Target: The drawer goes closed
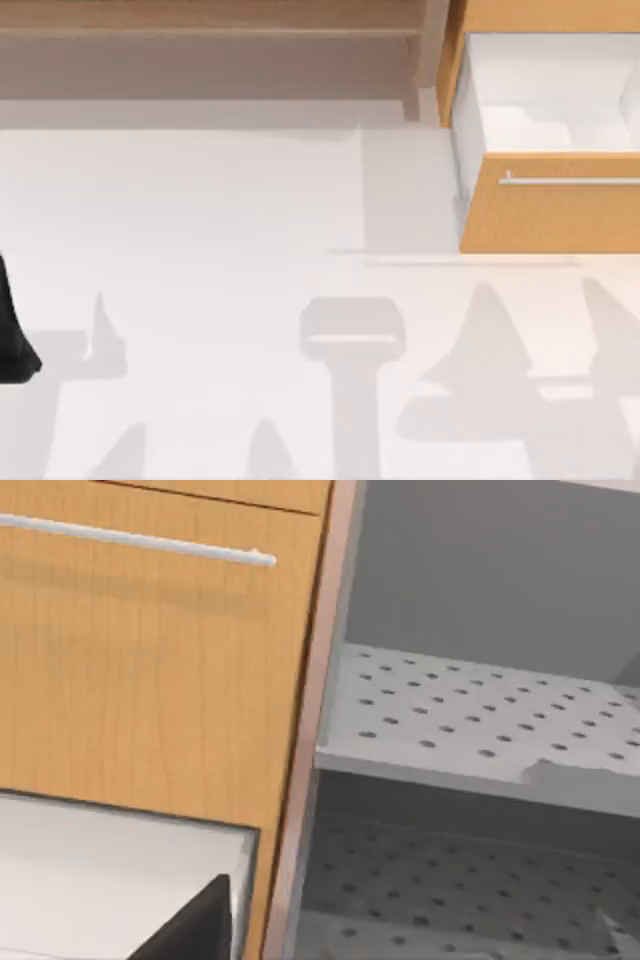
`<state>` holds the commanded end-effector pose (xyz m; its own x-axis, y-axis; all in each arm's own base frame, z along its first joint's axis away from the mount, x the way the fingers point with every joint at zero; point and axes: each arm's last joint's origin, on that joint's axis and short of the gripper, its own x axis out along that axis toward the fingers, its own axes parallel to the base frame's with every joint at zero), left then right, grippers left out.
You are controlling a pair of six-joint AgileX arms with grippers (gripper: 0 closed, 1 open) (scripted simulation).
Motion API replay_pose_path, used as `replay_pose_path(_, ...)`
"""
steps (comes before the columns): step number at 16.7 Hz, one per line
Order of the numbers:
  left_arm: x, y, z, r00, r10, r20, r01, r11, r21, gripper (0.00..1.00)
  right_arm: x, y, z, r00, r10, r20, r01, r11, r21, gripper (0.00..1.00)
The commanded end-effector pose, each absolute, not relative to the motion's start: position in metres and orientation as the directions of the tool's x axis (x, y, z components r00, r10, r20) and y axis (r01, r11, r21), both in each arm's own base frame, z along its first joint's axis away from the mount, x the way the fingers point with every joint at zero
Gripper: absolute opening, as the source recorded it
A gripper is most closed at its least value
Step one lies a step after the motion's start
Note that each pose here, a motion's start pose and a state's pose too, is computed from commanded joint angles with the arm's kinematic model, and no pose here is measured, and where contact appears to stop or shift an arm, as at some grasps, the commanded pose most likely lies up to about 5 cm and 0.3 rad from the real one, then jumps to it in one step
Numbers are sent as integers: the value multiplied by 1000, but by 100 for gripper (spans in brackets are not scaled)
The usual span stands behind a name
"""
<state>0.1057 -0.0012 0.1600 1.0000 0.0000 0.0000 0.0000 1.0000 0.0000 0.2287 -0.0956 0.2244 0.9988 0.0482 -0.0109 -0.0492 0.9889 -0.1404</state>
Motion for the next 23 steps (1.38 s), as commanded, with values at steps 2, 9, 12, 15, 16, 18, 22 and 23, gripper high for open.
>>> replay_pose_path(2, 106, -1, 160, 1000, 0, 0, 0, 1000, 0, 100, 236, -77, 203, 997, 73, -28, -78, 966, -246, 100)
replay_pose_path(9, 106, -1, 160, 1000, 0, 0, 0, 1000, 0, 100, 237, 0, 132, 991, 108, -85, -136, 694, -707, 100)
replay_pose_path(12, 106, -1, 160, 1000, 0, 0, 0, 1000, 0, 100, 234, 26, 115, 994, 84, -71, -103, 488, -867, 100)
replay_pose_path(15, 106, -1, 160, 1000, 0, 0, 0, 1000, 0, 100, 231, 47, 103, 998, 50, -43, -55, 276, -960, 100)
replay_pose_path(16, 106, -1, 160, 1000, 0, 0, 0, 1000, 0, 100, 231, 53, 100, 999, 38, -33, -41, 212, -976, 100)
replay_pose_path(18, 106, -1, 160, 1000, 0, 0, 0, 1000, 0, 100, 229, 62, 95, 1000, 15, -17, -18, 105, -994, 100)
replay_pose_path(22, 106, -1, 160, 1000, 0, 0, 0, 1000, 0, 100, 228, 71, 89, 1000, -10, 0, 0, 1, -1000, 100)
replay_pose_path(23, 106, -1, 160, 1000, 0, 0, 0, 1000, 0, 100, 228, 71, 89, 1000, -10, 0, 0, 0, -1000, 100)
